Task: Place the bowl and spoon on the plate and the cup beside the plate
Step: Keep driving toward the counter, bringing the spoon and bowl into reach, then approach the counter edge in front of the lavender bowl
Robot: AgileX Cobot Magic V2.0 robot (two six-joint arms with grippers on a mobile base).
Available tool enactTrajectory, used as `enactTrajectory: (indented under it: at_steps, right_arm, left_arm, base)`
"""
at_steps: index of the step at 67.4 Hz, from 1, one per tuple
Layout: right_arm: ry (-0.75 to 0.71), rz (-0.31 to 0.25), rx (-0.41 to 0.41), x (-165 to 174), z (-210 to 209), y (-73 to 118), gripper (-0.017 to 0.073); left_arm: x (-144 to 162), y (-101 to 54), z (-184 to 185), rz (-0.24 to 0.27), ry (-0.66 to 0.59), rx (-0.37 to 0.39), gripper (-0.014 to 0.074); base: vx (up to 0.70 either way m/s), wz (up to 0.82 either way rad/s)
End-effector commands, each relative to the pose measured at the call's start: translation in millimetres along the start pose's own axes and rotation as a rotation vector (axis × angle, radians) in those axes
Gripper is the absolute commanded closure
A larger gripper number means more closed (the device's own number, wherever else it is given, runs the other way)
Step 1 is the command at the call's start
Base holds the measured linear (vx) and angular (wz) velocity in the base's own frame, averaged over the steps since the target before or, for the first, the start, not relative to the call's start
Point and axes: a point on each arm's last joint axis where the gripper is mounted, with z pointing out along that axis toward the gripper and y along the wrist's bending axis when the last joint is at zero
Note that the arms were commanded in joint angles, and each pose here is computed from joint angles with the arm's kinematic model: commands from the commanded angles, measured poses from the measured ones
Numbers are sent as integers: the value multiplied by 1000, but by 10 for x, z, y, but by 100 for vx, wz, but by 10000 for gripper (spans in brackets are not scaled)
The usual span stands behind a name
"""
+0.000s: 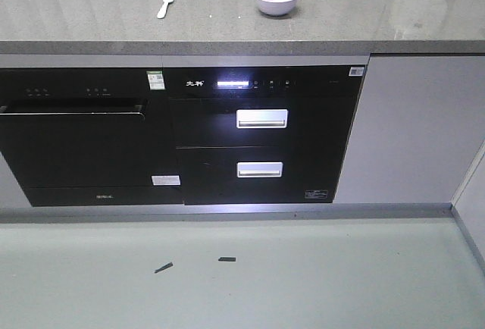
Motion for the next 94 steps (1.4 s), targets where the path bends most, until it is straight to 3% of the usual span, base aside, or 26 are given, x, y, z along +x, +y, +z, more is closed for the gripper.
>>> enactTrajectory:
  at_steps: [1, 94]
  right_arm:
    - [-78, -10, -5, -49, -8, 3, 564]
    - [-78, -10, -5, -49, -8, 3, 564]
  left_arm:
    - [-7, -8, -3, -8, -71, 16, 599]
    - [-7, -8, -3, -8, -71, 16, 599]
  base:
    - [10, -1]
    - [10, 0]
